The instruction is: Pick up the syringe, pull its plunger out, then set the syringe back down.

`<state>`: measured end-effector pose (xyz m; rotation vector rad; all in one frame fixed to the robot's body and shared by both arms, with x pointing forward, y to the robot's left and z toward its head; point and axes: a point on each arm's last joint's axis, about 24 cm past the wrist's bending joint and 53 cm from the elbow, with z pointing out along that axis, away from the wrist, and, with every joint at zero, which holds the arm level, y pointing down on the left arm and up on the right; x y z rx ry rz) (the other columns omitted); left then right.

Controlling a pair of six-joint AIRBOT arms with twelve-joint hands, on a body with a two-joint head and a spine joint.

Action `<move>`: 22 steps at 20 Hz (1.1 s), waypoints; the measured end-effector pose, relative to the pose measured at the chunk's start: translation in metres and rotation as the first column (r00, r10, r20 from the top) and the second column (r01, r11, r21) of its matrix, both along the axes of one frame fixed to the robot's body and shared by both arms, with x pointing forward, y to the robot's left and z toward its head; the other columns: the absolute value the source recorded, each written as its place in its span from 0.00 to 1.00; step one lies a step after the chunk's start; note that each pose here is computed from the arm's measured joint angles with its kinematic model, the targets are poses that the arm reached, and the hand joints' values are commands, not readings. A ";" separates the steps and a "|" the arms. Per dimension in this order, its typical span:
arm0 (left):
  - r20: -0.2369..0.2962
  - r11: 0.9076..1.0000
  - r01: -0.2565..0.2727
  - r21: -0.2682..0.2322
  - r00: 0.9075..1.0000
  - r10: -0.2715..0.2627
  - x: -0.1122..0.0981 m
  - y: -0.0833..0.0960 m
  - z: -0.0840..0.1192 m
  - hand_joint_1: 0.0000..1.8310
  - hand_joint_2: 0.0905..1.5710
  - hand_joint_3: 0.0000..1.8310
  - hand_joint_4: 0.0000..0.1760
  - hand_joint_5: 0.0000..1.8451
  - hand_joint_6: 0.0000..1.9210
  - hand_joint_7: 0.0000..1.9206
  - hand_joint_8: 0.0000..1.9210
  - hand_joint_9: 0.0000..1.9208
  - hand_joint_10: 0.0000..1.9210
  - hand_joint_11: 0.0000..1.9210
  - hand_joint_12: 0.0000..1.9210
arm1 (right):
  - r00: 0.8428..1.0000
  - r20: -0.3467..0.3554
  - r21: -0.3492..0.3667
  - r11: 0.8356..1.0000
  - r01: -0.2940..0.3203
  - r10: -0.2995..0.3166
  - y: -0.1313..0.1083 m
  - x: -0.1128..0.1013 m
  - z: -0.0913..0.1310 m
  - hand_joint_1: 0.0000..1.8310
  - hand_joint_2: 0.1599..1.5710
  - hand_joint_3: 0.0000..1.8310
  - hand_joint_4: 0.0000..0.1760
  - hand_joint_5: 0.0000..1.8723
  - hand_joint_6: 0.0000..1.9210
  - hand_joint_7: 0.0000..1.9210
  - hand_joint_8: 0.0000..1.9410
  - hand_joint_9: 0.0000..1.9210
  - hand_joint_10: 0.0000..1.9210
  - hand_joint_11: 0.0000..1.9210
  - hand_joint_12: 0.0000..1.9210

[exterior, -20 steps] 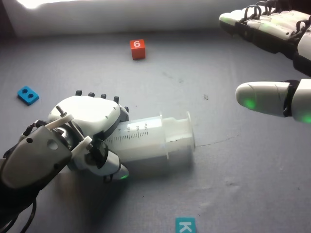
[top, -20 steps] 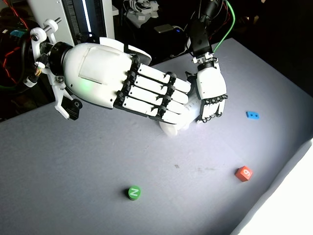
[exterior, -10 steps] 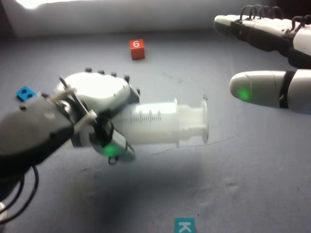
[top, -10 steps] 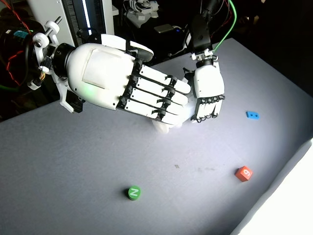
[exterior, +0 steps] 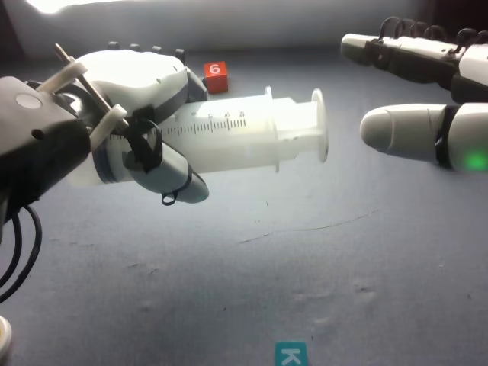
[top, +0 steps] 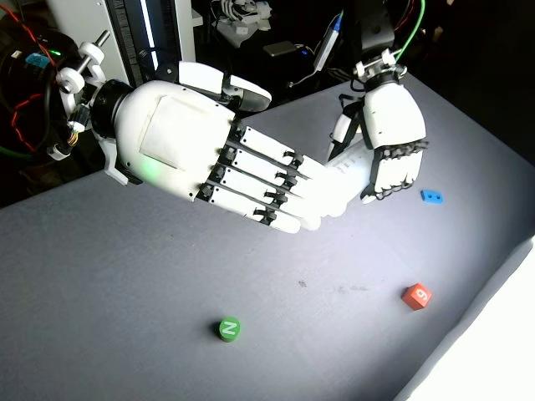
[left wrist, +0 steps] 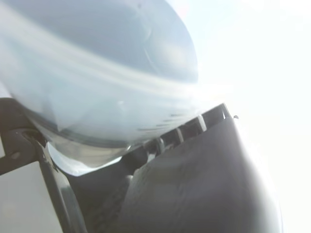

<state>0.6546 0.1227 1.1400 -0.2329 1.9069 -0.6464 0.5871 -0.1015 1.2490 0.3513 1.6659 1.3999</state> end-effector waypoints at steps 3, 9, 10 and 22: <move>0.002 1.000 -0.004 -0.022 1.000 0.004 -0.001 -0.001 0.008 0.75 0.72 0.00 0.00 0.49 0.50 0.47 0.58 0.41 0.75 0.28 0.78 | 1.000 -0.010 0.040 0.999 0.018 -0.018 -0.003 0.004 0.007 0.17 0.70 0.00 0.00 0.01 0.00 0.01 0.00 0.00 0.00 0.00 0.00; 0.002 0.998 -0.023 -0.062 1.000 0.023 -0.002 0.004 0.023 0.75 0.71 0.00 0.00 0.51 0.45 0.48 0.60 0.39 0.75 0.27 0.74 | 0.999 -0.006 0.105 0.993 0.044 -0.044 -0.009 0.008 0.019 0.41 0.68 0.00 0.00 0.00 0.00 0.00 0.00 0.01 0.00 0.00 0.00; -0.001 0.998 -0.022 -0.054 1.000 0.022 -0.002 0.005 0.023 0.75 0.71 0.00 0.00 0.53 0.43 0.49 0.59 0.40 0.75 0.28 0.72 | 0.999 -0.025 0.107 0.993 0.050 -0.048 -0.010 0.009 0.016 0.44 0.67 0.00 0.00 0.01 0.01 0.01 0.01 0.02 0.01 0.01 0.01; 0.006 0.997 -0.018 -0.069 1.000 0.019 -0.002 0.009 0.034 0.74 0.73 0.00 0.00 0.48 0.49 0.46 0.61 0.39 0.78 0.25 0.77 | 0.988 -0.152 0.181 0.982 0.060 -0.033 0.014 0.033 0.002 0.39 0.70 0.01 0.00 0.06 0.00 0.01 0.00 0.01 0.00 0.00 0.01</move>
